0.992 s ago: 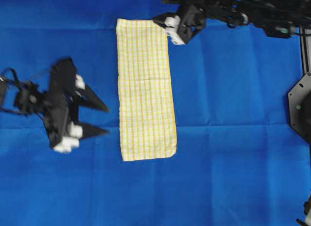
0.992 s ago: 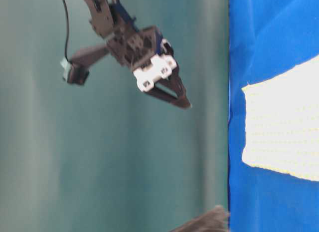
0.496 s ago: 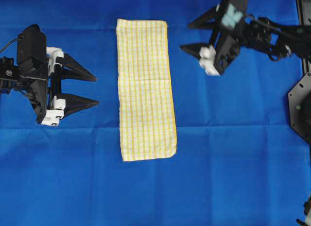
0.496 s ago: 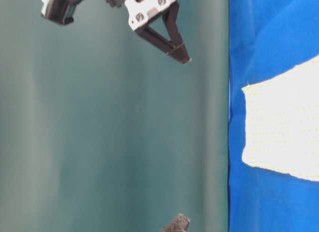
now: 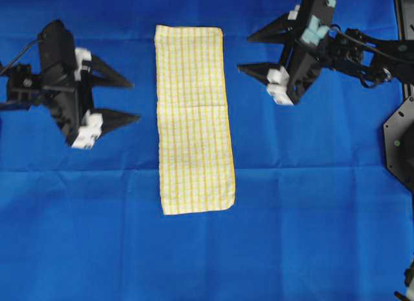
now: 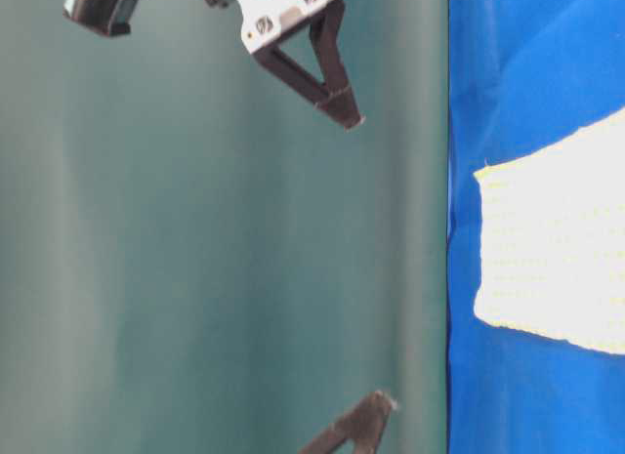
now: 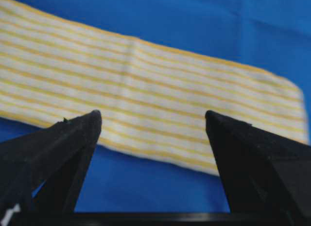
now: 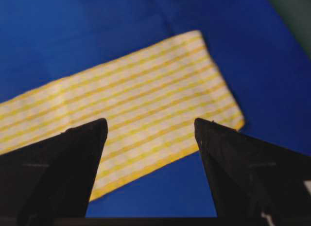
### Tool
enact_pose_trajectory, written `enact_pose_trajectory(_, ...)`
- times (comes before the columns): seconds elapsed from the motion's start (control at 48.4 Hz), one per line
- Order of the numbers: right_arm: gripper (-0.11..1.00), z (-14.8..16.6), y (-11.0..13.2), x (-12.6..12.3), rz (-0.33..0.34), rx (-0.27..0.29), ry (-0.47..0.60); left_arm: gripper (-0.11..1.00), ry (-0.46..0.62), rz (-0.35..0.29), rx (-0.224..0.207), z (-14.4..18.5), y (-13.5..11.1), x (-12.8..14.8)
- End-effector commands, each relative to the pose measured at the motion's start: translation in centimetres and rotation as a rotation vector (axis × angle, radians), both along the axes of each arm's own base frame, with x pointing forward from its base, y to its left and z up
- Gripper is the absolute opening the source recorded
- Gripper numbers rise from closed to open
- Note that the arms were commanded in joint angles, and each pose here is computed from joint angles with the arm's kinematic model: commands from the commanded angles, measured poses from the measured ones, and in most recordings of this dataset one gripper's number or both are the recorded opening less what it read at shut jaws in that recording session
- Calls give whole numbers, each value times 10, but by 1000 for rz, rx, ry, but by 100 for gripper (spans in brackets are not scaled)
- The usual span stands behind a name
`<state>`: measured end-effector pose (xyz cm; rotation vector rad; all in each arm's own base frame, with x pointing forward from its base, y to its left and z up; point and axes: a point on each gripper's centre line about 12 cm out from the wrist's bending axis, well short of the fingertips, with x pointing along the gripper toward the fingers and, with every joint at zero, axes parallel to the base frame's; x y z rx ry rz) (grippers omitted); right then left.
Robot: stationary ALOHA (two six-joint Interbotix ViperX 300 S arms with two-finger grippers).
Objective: Fold the yellow towel.
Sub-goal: 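Move both grippers to the strip's top end and grasp its corners, then fold the top end down over the strip toward the bottom with both grippers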
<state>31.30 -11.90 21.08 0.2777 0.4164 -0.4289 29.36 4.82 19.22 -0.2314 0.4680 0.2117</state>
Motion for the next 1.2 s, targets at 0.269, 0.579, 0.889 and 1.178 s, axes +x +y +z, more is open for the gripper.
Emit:
enact_pose_trajectory(0.269, 77, -21, -60, 32, -110, 28, 66, 88, 6, 165, 140, -18, 85, 27)
enact_pose_trajectory(0.579, 77, -71, -89, 54, -150, 86, 166, 88, 117, 228, 103, -70, 125, 54)
enact_pose_trajectory(0.889, 77, -102, -98, 61, -179, 140, 211, 85, 152, 292, 71, -105, 153, 61)
enact_pose_trajectory(1.178, 49, -118, -100, 59, -226, 199, 221, 30, 158, 305, 64, -115, 163, 69)
